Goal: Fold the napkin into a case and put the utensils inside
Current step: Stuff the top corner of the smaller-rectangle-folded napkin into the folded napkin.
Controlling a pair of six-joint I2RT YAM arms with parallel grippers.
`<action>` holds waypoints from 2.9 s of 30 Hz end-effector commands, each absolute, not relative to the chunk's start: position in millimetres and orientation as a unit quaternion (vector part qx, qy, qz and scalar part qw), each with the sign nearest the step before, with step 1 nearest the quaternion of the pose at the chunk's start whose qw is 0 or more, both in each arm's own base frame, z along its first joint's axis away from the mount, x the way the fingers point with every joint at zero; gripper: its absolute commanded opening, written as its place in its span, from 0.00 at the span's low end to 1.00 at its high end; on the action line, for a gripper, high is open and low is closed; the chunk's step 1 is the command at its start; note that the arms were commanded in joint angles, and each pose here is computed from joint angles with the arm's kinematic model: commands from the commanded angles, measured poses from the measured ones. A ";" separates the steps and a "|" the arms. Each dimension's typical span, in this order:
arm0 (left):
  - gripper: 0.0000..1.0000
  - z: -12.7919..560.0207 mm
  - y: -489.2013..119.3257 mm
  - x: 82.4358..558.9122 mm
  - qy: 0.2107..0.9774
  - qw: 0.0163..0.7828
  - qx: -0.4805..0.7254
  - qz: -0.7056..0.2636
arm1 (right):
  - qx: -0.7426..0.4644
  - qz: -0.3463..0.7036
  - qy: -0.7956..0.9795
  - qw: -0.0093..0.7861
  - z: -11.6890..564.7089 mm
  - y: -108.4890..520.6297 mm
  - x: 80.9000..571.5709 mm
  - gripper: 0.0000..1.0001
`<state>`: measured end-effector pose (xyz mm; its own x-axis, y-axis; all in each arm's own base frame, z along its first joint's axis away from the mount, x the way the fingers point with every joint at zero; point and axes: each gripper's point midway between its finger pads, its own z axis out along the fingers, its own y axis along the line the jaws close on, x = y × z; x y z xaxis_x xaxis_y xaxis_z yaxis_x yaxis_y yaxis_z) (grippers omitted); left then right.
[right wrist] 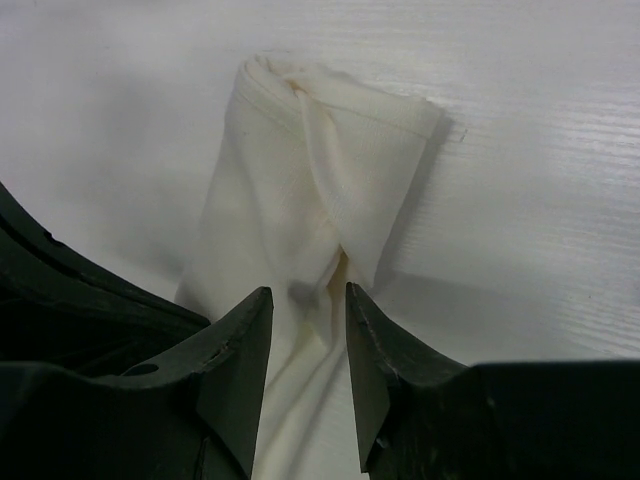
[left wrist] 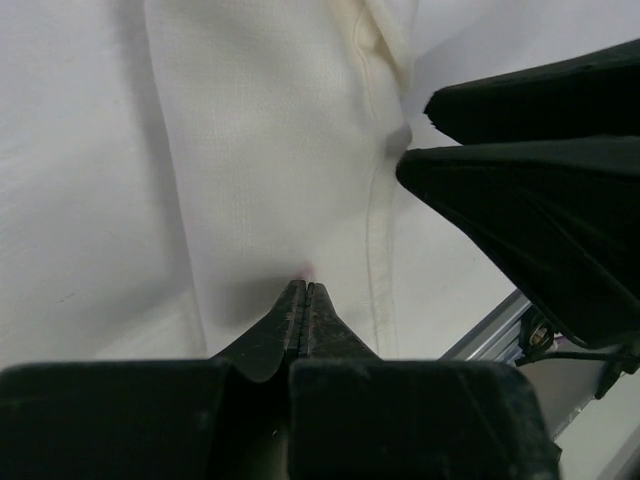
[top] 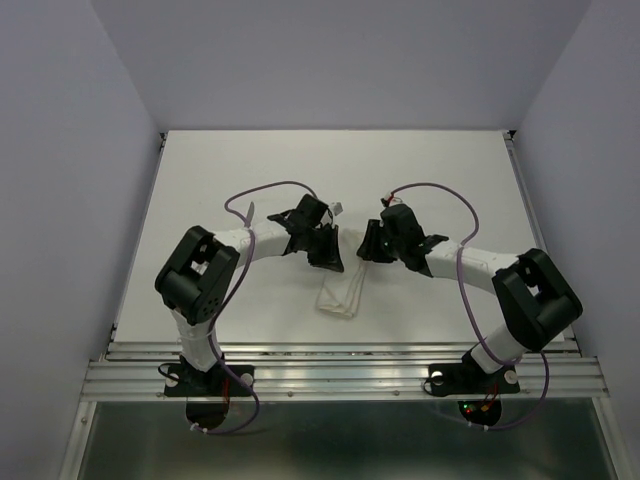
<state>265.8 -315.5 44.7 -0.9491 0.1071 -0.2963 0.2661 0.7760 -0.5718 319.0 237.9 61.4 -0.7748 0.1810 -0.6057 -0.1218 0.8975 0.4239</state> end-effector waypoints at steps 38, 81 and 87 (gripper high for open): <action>0.00 37.5 -336.9 199.9 0.925 0.084 0.142 -0.341 | 0.038 0.239 0.901 0.361 84.4 232.8 317.0 0.69; 0.00 100.6 -310.6 237.4 0.907 0.155 0.099 -0.379 | -0.003 0.384 0.898 0.213 69.2 262.1 189.9 0.50; 0.00 86.6 -299.1 227.6 0.912 0.154 0.084 -0.370 | 0.009 0.319 0.923 0.215 52.8 260.5 192.4 0.65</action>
